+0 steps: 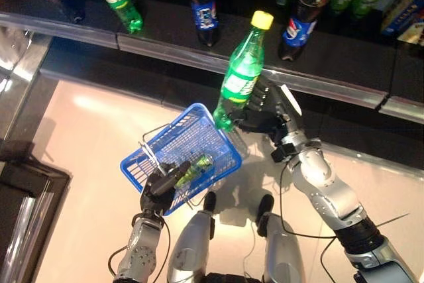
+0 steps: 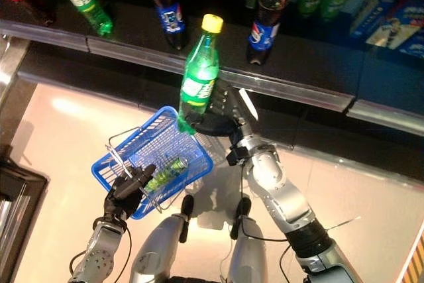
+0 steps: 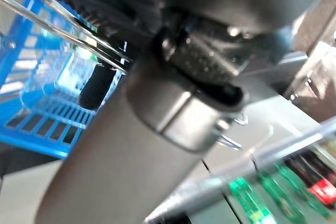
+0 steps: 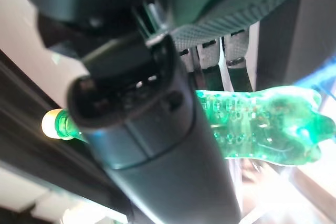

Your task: Pick up the drink and place into the basket.

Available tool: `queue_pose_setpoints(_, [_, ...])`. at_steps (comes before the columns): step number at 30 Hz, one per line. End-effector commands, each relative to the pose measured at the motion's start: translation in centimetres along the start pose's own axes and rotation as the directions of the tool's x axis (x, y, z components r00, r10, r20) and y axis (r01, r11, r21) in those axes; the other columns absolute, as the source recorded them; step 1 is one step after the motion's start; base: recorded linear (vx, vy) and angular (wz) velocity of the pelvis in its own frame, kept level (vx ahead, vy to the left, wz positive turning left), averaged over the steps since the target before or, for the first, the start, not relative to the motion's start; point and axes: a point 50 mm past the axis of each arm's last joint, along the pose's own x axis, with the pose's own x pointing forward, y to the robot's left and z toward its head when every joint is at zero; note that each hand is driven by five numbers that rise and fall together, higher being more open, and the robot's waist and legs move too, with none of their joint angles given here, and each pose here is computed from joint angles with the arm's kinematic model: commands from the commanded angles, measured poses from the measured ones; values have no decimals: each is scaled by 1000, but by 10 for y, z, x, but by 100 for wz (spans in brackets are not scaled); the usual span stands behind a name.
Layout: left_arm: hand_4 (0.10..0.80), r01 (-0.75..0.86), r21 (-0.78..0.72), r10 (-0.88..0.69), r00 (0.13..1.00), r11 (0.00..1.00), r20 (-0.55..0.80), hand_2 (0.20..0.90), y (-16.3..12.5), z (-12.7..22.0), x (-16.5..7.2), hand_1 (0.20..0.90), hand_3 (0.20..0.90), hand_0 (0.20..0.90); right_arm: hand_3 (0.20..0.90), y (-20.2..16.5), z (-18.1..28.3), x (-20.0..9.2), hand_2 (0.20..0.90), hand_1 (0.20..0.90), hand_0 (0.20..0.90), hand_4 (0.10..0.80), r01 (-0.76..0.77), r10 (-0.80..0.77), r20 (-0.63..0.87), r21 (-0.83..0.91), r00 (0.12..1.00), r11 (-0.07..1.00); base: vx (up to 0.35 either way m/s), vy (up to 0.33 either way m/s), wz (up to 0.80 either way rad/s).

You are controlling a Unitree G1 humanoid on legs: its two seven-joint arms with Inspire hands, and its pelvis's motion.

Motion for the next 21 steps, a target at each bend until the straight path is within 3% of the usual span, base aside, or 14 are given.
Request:
queue_pose_setpoints(1, [100,318,333,-405,883,888,238,300,-54,78,-14,300,200,300,200,34,92,2,300,300,300,100,-102,72,473,38,878,994,-5,26,32])
queue_pose_setpoints(10, [100,521,445,-646,740,728,189,300,-98,99,-29,300,200,300,200,39,85,13,300,300,300,100,-2,-8,435,21,900,1000,-13,-7,22])
queue_pose_setpoints(21, [100,754,464,-875,471,466,112,300,-138,112,-50,300,200,300,200,49,48,30,300,300,300,100,74,-69,278,-7,958,997,-8,-35,15])
